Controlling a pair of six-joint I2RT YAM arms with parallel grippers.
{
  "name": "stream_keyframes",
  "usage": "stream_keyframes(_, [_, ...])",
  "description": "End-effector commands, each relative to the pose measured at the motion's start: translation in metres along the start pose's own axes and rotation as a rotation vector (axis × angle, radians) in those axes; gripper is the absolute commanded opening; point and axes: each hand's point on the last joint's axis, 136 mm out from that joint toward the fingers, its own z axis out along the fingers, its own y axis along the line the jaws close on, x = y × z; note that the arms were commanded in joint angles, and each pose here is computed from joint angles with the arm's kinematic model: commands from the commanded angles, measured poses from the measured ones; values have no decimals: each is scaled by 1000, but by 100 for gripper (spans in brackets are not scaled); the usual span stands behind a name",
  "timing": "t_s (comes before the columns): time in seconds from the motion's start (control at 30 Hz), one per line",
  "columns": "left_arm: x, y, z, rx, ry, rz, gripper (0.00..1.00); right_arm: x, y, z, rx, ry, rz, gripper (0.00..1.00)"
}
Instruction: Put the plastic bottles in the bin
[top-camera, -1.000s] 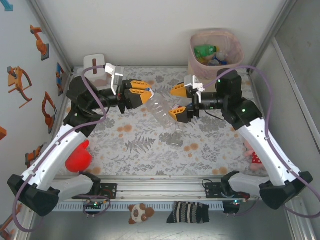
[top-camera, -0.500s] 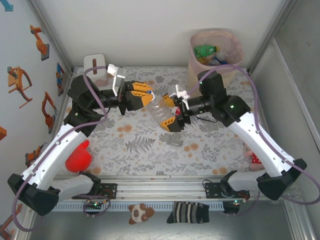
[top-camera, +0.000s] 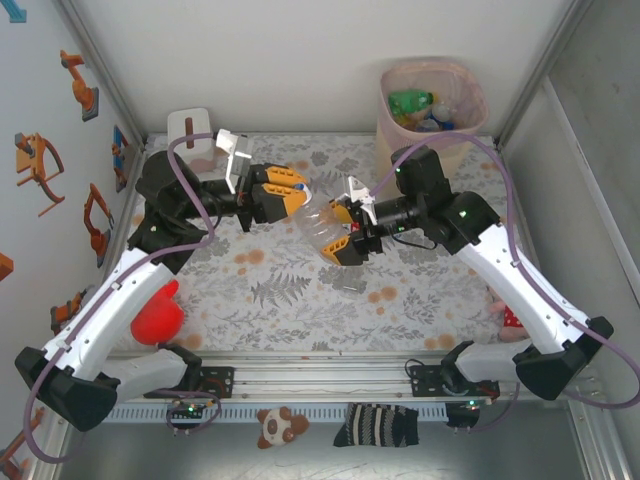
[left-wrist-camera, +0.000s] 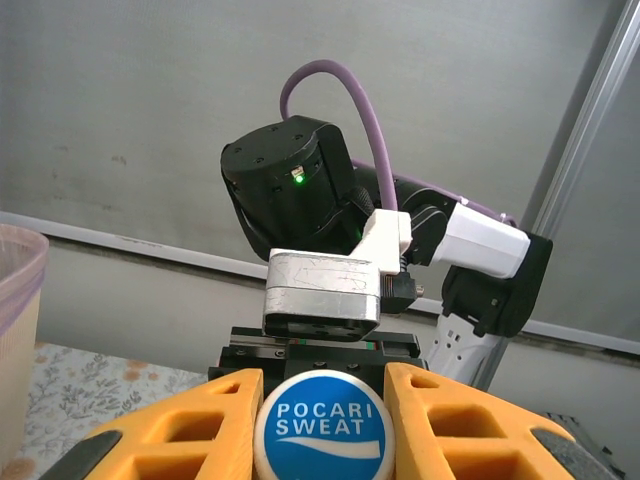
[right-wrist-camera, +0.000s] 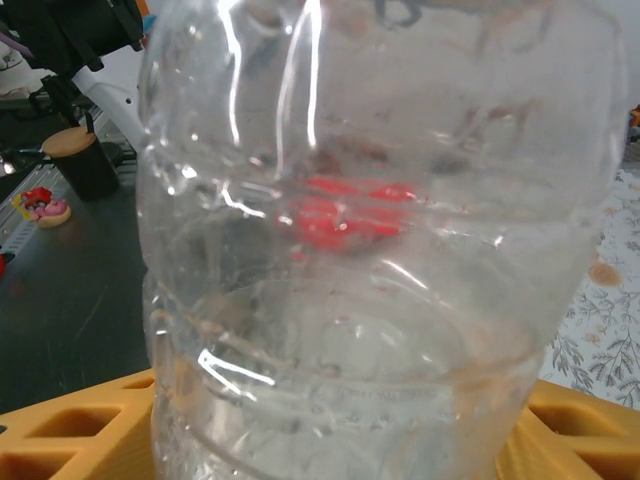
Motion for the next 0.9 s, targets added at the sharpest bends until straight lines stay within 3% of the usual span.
stream_keyframes(0.0, [-16,-13,-4,12,-44,93,5,-11,11,-5,-11,-9,-29,64])
stream_keyframes(0.1, [-16,-11,-4,0,-47,93,11,-12,9,-6,0,-9,-32,63])
stream_keyframes(0.13, [-17,-10,-5,-7,-50,96,17,-13,8,-7,12,-8,-35,62])
stream_keyframes(0.2, [-16,-5,-8,-52,-51,93,37,-13,4,-8,42,-3,-34,61])
stream_keyframes(0.3, [-14,5,-15,-147,-62,107,56,-16,1,-11,71,-3,-41,60])
stream_keyframes(0.43, [-12,11,-28,-243,-62,126,71,-22,-7,-19,121,-9,-35,59])
stream_keyframes(0.63, [-7,16,-44,-354,-53,149,77,-39,-44,-47,305,-40,9,59])
stream_keyframes(0.87, [-5,16,-50,-383,-43,147,77,-60,-99,-97,546,-90,98,59])
